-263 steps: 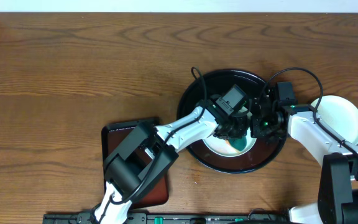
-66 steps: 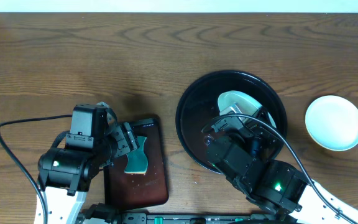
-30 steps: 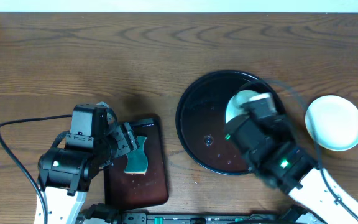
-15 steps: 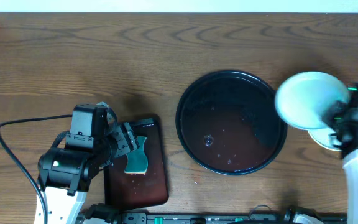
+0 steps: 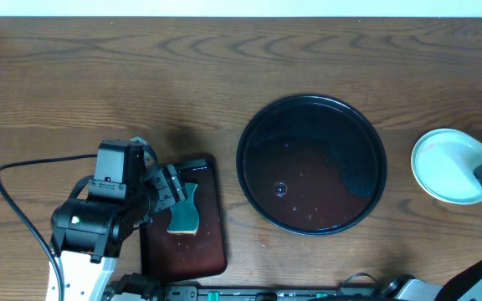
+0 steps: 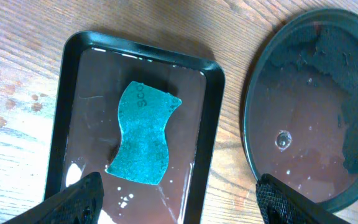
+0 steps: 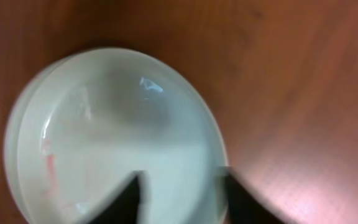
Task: Clean dirty plates on tray and stack at the side
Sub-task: 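Carry the plate right and set it on the plate stack, then release the plate and withdraw the right gripper toward the front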
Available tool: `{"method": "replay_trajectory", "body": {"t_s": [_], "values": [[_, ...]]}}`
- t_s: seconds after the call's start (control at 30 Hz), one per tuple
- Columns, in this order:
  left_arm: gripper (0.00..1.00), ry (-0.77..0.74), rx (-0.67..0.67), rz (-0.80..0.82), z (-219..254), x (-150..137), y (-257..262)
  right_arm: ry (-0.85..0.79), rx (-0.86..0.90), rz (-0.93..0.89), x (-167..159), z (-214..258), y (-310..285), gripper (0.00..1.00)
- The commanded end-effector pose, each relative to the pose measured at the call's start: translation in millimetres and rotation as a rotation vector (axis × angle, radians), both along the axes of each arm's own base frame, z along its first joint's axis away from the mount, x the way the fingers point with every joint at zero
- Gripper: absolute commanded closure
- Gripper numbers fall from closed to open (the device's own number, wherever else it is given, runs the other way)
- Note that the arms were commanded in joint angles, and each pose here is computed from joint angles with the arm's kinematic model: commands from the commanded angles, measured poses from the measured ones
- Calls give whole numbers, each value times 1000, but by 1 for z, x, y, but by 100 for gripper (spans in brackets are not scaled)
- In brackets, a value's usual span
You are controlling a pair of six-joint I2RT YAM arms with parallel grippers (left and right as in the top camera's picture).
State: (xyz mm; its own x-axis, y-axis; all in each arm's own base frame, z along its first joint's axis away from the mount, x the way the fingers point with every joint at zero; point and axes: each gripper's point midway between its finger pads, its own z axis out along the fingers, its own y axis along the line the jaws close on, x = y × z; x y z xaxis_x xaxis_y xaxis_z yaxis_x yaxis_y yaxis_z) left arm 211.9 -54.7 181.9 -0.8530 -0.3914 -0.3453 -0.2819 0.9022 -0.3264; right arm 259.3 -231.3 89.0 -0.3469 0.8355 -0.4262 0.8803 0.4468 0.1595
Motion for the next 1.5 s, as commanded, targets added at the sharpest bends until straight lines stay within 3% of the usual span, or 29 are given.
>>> {"method": "replay_trajectory", "body": {"t_s": [0.0,0.13,0.23,0.47,0.5,0.53,0.63,0.83,1.03,1.23,1.47], "values": [[21,-20,-6,-12,9,3,-1,-217,94,237,45,32,31,34],[21,-20,-6,-12,9,3,-1,-432,175,448,72,90,85,28],[21,-20,-6,-12,9,3,-1,-516,204,633,69,130,141,27],[21,-20,-6,-12,9,3,-1,-594,187,1007,7,190,268,25],[21,-20,-6,-12,9,3,-1,-608,183,1049,-4,195,281,7],[21,-20,-6,-12,9,3,-1,-625,179,1088,-15,201,292,1],[21,-20,-6,-12,9,3,-1,-701,192,1170,-46,221,318,1],[21,-20,-6,-12,9,3,-1,-796,131,1233,-85,240,329,1],[21,-20,-6,-12,9,3,-1,-792,-81,1361,-109,234,325,1],[21,-20,-6,-12,9,3,-1,-703,-334,1285,-101,213,292,1],[21,-20,-6,-12,9,3,-1,-668,-416,1233,-96,163,278,1]]}}
